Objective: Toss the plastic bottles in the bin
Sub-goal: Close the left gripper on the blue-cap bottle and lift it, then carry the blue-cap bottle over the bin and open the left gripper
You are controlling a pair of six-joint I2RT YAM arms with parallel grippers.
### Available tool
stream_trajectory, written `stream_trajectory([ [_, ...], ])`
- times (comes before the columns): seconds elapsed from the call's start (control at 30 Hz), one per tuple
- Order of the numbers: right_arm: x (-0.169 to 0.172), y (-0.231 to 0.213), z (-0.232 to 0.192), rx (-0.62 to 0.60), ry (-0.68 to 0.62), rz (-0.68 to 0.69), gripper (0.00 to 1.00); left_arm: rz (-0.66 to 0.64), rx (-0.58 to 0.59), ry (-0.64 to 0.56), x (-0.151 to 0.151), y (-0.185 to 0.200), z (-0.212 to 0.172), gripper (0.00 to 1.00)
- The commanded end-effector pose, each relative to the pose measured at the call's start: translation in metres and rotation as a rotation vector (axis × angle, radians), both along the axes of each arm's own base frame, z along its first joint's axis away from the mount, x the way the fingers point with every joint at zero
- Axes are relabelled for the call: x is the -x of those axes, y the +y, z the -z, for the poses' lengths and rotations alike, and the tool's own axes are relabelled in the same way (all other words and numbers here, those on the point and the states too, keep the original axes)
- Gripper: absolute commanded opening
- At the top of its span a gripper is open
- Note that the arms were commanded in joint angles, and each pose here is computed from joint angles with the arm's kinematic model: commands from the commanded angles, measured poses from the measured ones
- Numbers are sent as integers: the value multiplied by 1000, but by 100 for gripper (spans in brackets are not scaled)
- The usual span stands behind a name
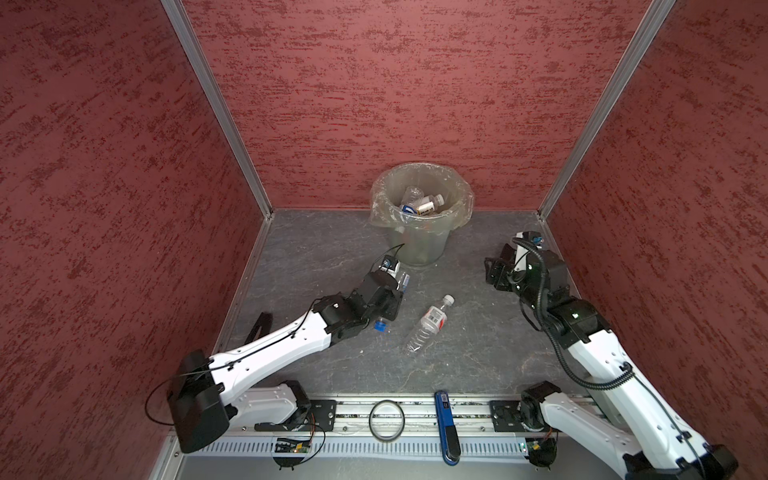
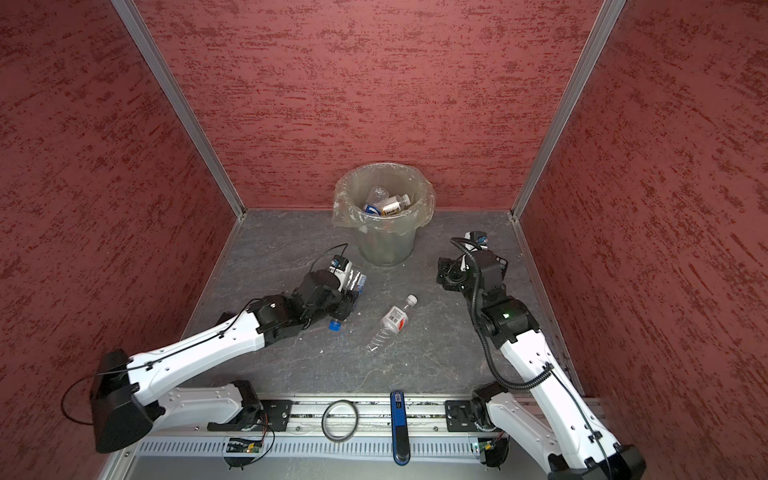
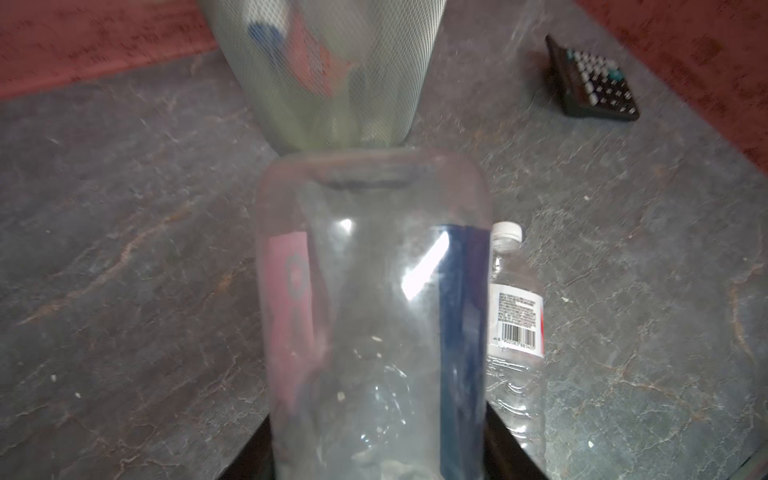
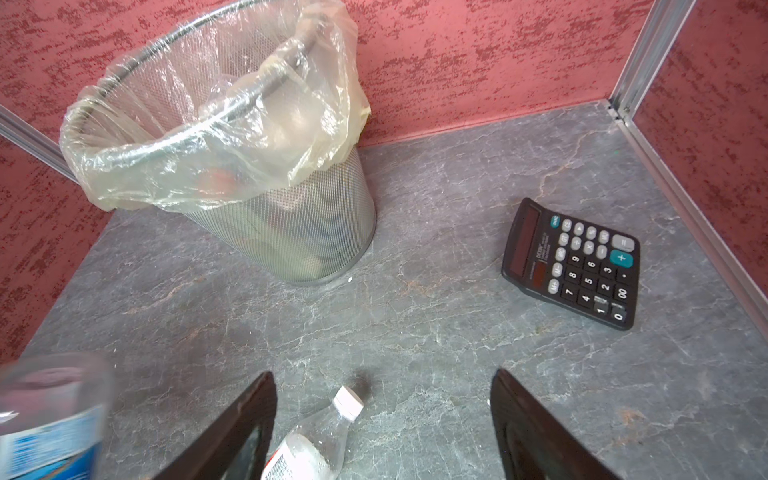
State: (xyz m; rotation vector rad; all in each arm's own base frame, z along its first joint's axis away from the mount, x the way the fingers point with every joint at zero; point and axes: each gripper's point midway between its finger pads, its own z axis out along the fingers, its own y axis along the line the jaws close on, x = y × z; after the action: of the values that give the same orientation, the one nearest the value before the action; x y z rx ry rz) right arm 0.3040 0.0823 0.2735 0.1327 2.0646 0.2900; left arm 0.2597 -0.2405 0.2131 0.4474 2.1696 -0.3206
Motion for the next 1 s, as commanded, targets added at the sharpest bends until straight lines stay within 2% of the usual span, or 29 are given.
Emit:
stream_trajectory([
  [0.0, 1, 4, -3, -34, -15, -14, 81, -53, 37, -139, -2, 13, -37, 51],
  [0.2, 6, 6, 7, -52, -2, -26, 87, -44, 106, -335, 19, 20, -98, 51],
  [0.43, 15, 17, 37, -110, 68, -73, 92, -39, 150, -443, 29, 17, -145, 52],
  [0.67, 19, 14, 40, -112, 65, -62, 94, -28, 173, -558, 22, 0, -182, 52],
  [0.83, 18, 14, 37, -113, 57, -62, 94, -4, 210, -594, -12, -19, -215, 54],
  [0.97, 18, 15, 34, -116, 53, -66, 93, 24, 292, -622, -72, -38, -260, 55],
])
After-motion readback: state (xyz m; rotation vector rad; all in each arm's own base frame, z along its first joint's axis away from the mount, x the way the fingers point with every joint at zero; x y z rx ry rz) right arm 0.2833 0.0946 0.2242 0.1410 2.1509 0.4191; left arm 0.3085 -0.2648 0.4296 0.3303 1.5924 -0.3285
